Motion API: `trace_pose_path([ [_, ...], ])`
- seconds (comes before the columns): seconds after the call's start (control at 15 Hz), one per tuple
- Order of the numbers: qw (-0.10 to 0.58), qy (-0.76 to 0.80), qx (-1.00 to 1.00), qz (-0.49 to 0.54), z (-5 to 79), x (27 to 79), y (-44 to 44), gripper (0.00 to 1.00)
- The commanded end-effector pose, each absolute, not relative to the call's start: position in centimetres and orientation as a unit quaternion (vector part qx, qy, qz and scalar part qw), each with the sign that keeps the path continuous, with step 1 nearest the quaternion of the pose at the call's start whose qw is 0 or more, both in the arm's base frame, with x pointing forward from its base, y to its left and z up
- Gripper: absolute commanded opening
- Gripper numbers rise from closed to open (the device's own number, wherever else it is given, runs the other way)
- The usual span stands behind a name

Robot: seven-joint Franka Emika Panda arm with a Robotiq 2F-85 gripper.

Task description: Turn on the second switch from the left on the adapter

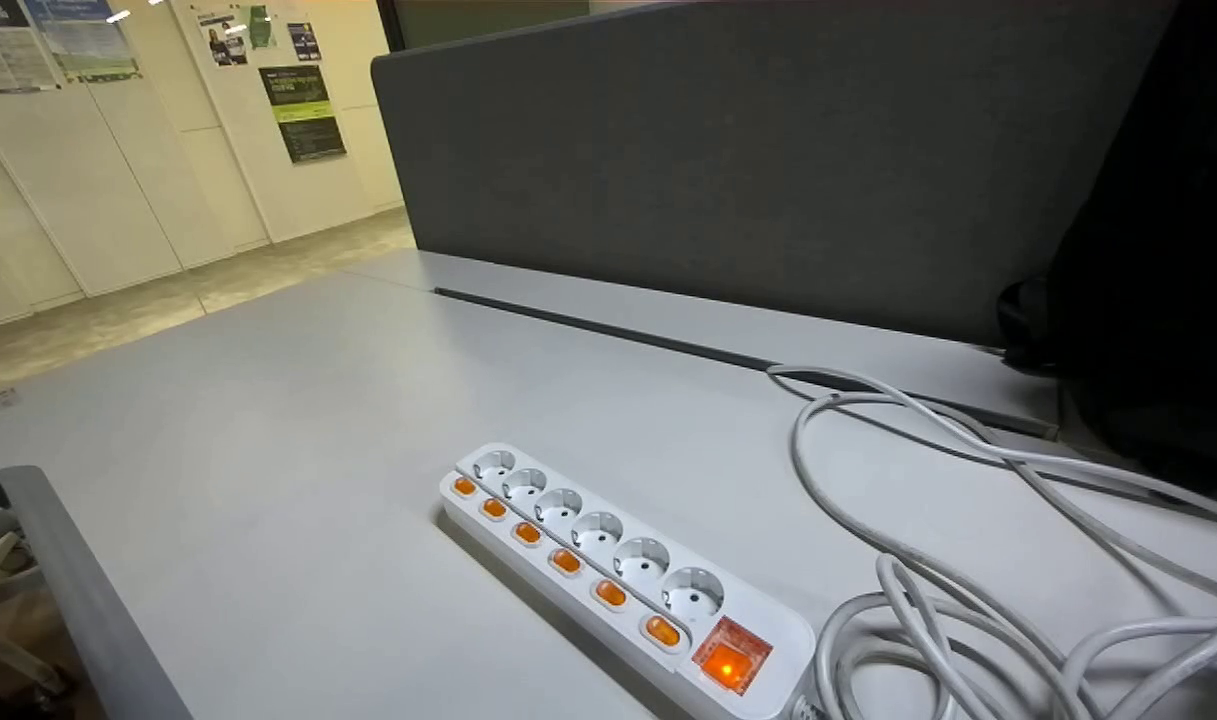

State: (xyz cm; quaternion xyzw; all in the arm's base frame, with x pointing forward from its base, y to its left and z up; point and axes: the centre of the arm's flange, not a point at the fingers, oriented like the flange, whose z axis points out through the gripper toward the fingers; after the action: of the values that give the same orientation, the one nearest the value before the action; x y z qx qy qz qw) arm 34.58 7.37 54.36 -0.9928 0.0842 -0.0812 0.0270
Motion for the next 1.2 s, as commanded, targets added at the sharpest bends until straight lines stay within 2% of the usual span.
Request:
trace_pose_path([
  [0.0, -0.027, 0.099, -0.99, -0.098, 51.1, 36.9, 8.0, 1.0],
  [0.33, -0.075, 0.084, -0.991, -0.072, 45.7, 40.3, 8.7, 1.0],
  [0.4, -0.08, 0.081, -0.991, -0.07, 44.5, 41.0, 8.8, 0.75],
  [0.47, -0.086, 0.078, -0.991, -0.067, 43.5, 41.7, 8.9, 0.73],
  [1.13, -0.138, 0.09, -0.985, -0.057, 35.1, 45.6, 8.2, 0.05],
])
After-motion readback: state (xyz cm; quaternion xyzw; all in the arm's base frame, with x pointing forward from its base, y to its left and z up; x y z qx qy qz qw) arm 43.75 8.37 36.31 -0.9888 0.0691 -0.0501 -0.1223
